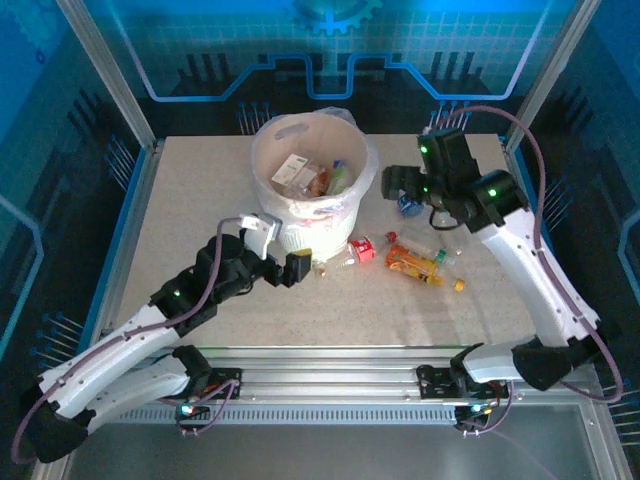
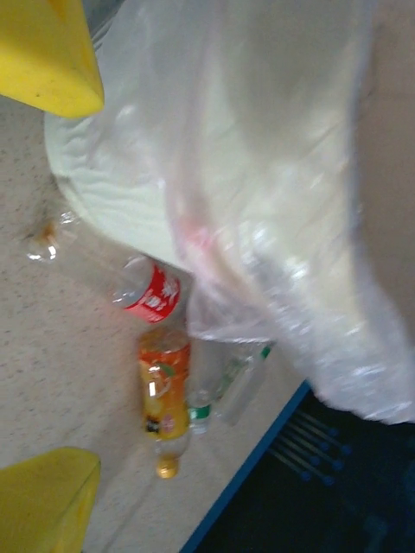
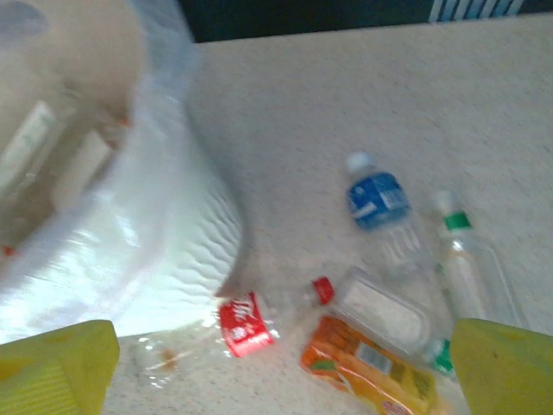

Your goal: Put the plastic bottles in the bin

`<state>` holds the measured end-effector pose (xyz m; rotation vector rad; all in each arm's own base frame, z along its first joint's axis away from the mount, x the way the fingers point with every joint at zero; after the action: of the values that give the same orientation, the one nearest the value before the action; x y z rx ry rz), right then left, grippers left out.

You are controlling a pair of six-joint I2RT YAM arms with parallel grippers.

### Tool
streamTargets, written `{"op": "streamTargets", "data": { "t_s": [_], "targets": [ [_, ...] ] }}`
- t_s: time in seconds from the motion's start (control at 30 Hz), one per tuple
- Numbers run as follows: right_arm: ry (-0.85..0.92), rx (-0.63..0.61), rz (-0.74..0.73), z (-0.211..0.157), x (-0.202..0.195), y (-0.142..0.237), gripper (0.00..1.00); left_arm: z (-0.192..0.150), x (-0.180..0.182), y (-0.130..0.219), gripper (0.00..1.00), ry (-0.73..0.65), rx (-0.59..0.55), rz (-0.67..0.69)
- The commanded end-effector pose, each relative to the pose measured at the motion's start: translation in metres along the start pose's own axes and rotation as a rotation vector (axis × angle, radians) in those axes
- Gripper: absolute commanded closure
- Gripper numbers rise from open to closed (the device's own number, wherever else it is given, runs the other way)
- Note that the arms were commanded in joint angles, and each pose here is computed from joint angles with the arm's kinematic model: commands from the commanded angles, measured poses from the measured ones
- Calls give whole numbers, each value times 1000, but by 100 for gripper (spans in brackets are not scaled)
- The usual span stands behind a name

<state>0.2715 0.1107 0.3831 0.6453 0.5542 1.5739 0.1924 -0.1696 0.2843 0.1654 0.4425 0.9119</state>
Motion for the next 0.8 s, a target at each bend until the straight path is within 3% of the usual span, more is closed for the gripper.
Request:
{"op": "streamTargets", "data": {
  "t_s": [0.0,0.23,0.5,0.77],
  "targets": [
    [-86,11,-71,-19,-23,1,0,-23,-7,-1,1,-49,72,-57],
    [-151,78,-133,-56,-52,-8,0,-62,-6,-16,6,-90,66,-72],
    [-190,64,-132,-61,-59,-11,0,-83,-2,-39,12,-224,-43,-86],
    [-204,84,-143,-64,-60,-20,0,-99,-9,-76,13,-378,-38,-88]
  ]
}}
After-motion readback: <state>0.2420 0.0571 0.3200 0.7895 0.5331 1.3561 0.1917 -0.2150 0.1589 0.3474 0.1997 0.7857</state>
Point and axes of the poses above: each hand's point on the last joint's axis, 136 mm out from that joint toward the fingers, its own y axis back along the fingers, its own x axis along the line the jaws close on, z = x × y, the point moved 7 cm from there along y, back along the fingers, and after that the axes turned 5 degrees about y, right-handed, at the moved point
